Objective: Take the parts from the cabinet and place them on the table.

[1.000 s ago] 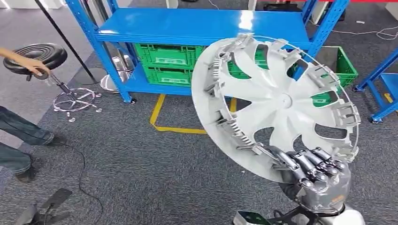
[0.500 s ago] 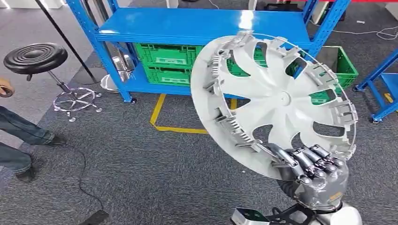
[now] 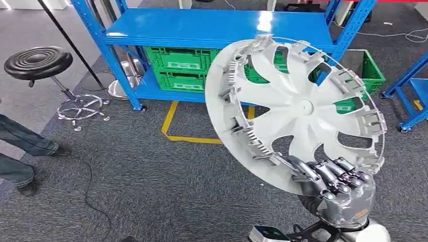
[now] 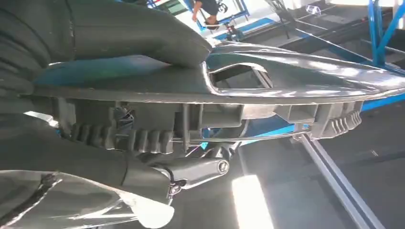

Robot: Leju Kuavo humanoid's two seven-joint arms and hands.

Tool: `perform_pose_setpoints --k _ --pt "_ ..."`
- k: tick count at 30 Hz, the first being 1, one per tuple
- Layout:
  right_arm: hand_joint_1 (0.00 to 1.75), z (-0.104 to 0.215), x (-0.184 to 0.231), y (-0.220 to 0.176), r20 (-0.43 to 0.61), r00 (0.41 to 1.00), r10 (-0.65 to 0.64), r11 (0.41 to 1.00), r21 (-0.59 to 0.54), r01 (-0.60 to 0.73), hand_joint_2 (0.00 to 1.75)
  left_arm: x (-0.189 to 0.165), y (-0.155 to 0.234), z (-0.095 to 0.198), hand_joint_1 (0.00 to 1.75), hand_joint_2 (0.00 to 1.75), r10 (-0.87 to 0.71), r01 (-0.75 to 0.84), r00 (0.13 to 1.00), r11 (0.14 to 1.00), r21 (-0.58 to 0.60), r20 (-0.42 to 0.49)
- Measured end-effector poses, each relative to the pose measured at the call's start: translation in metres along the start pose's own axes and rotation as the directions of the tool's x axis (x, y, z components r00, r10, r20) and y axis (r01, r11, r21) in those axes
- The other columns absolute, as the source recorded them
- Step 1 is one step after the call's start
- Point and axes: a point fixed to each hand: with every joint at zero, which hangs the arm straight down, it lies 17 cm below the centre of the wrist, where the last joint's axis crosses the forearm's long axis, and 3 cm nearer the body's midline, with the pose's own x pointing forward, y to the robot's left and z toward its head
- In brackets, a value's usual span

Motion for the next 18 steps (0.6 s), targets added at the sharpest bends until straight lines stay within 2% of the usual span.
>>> perform_pose_setpoints --k 10,18 --pt "1.75 -0.001 0.002 -0.006 0.009 1.000 0.015 1.000 -0.001 -0.015 1.75 0.005 -0.050 0.012 0.00 1.75 -0.041 0.042 0.999 0.989 -0.141 0.013" --pt "1.75 0.001 0.002 -0.007 -0.001 1.000 0.008 1.000 -0.001 -0.008 1.75 0.013 -0.054 0.014 0.00 1.75 -0.046 0.055 0.997 0.985 -0.163 0.057"
